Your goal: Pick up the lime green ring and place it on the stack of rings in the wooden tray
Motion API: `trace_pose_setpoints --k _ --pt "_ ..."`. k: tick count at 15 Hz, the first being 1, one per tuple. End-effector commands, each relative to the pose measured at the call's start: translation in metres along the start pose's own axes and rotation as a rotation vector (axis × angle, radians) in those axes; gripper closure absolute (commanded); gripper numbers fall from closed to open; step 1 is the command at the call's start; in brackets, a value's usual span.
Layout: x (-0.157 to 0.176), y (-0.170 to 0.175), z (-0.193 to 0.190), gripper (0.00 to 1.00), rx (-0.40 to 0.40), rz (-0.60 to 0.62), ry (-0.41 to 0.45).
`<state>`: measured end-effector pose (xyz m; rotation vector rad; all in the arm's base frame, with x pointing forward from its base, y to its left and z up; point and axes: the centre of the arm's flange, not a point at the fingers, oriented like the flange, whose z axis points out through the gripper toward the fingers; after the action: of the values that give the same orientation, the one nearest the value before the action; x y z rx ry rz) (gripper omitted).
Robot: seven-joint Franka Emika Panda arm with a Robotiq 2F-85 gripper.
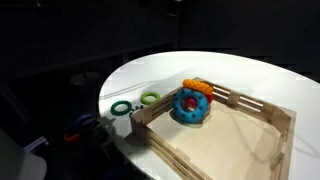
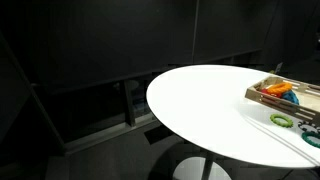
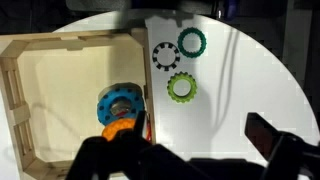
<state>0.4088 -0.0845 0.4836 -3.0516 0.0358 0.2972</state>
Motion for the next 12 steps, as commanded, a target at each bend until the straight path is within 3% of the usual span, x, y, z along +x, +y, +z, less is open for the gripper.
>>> trace_pose_setpoints --k 1,6,12 --pt "0.0 0.0 0.0 0.0 0.0 0.0 0.001" --pt "0.004 -0.005 0.001 0.0 -0.004 0.001 0.002" --pt "0.018 -0.041 0.008 0.0 -0.049 -0.039 0.02"
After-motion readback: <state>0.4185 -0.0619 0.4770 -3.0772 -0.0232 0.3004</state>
